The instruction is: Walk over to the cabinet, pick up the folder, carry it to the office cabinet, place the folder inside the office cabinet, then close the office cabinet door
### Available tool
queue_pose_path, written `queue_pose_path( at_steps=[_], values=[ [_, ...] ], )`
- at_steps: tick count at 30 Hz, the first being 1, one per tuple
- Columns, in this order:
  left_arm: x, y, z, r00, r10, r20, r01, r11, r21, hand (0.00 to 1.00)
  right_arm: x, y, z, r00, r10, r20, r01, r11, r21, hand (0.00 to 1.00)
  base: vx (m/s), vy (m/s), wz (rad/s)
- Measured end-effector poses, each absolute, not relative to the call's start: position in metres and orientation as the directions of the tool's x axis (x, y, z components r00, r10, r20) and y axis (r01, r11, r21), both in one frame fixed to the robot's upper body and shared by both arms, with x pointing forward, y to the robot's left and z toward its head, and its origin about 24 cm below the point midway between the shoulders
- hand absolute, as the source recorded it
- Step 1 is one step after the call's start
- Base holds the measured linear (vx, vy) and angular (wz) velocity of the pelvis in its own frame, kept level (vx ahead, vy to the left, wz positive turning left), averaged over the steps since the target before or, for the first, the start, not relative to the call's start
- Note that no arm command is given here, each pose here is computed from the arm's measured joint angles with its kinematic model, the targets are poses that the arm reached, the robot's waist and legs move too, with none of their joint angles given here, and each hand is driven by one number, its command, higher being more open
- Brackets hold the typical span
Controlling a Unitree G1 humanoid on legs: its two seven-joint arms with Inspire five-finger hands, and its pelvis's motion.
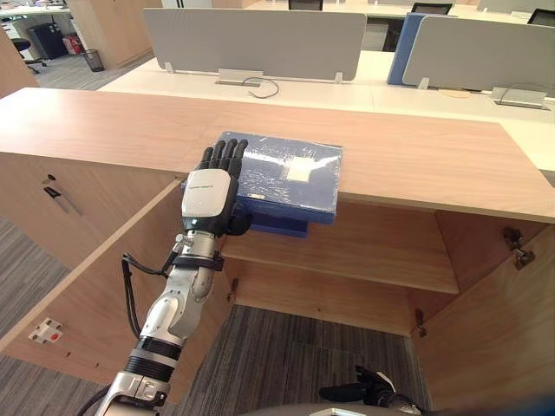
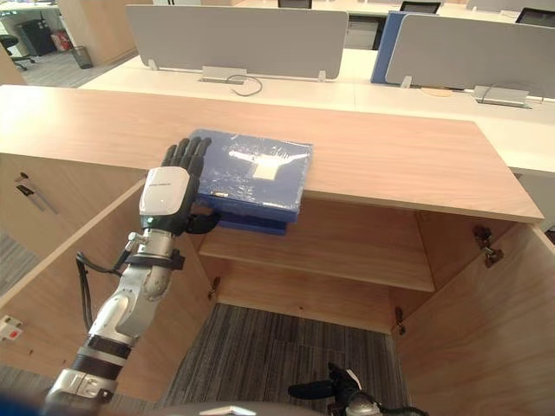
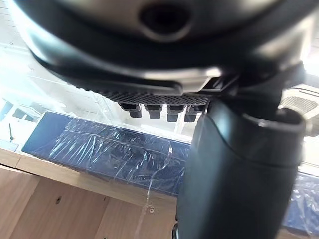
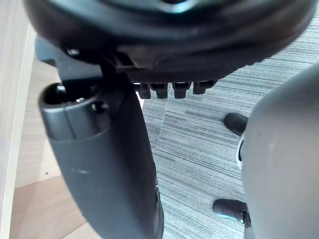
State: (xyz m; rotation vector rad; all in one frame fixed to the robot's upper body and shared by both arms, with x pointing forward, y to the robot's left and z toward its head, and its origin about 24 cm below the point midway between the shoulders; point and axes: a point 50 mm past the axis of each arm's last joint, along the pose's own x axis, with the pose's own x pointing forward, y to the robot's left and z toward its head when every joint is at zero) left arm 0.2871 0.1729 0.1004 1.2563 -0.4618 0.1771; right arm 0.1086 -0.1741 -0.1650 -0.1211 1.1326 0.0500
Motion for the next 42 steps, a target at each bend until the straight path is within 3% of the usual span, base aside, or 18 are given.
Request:
queue_pose_path(
  at_steps=[7,12,23,25,26,28,29,31,33,36,39,42],
  values=[
    [0.290,0.174,0.100,0.896,-0.126,0.425,-0.376,0.294,0.879,0.00,0.110,-0.173,-0.165,0.427,-0.012,-0.904,-0.117,0.991,-0.068,1.00,0.00,0.004,-0.02],
    [0.303,0.167,0.131,0.828,-0.211,0.520,-0.471,0.243,0.848,0.00,0.110,-0.173,-0.165,0.428,-0.010,-0.904,-0.119,0.991,-0.067,1.00,-0.01,0.009,-0.01],
    [0.307,0.163,0.144,0.792,-0.272,0.546,-0.506,0.208,0.837,0.00,0.112,-0.173,-0.164,0.433,-0.004,-0.902,-0.138,0.988,-0.071,1.00,-0.01,0.007,-0.01],
    [0.302,0.158,0.148,0.787,-0.274,0.554,-0.499,0.245,0.831,0.00,0.112,-0.173,-0.164,0.433,-0.006,-0.901,-0.135,0.988,-0.072,1.00,0.00,0.000,0.00],
    [0.295,0.149,0.152,0.774,-0.274,0.571,-0.490,0.310,0.814,0.00,0.109,-0.173,-0.165,0.428,-0.009,-0.904,-0.130,0.989,-0.072,1.00,0.00,0.000,0.05],
    [0.277,0.135,0.158,0.750,-0.261,0.608,-0.447,0.477,0.757,0.00,0.107,-0.175,-0.165,0.425,-0.019,-0.905,-0.105,0.992,-0.070,1.00,0.00,0.000,0.04],
    [0.265,0.123,0.161,0.734,-0.246,0.633,-0.380,0.623,0.683,0.00,0.106,-0.177,-0.165,0.422,-0.028,-0.906,-0.086,0.994,-0.071,1.00,0.00,0.000,0.00],
    [0.245,0.109,0.164,0.731,-0.232,0.642,-0.196,0.829,0.523,0.00,0.103,-0.180,-0.166,0.419,-0.044,-0.907,-0.038,0.997,-0.066,1.00,0.00,0.000,0.00],
    [0.233,0.107,0.161,0.743,-0.230,0.629,-0.052,0.917,0.396,0.00,0.100,-0.183,-0.166,0.418,-0.061,-0.907,0.026,0.998,-0.056,1.00,-0.02,0.016,-0.04],
    [0.217,0.114,0.150,0.801,-0.174,0.573,0.108,0.983,0.147,0.00,0.091,-0.191,-0.167,0.413,-0.126,-0.902,0.216,0.976,-0.037,1.00,-0.03,0.007,-0.10],
    [0.212,0.119,0.138,0.843,-0.154,0.516,0.168,0.986,0.020,0.00,0.086,-0.193,-0.163,0.443,-0.154,-0.883,0.273,0.961,-0.030,1.00,-0.04,0.000,-0.15],
    [0.203,0.128,0.128,0.875,-0.149,0.460,0.224,0.968,-0.113,0.00,0.105,-0.187,-0.144,0.579,-0.164,-0.798,0.312,0.950,0.031,1.00,-0.03,-0.006,-0.19]
  ],
)
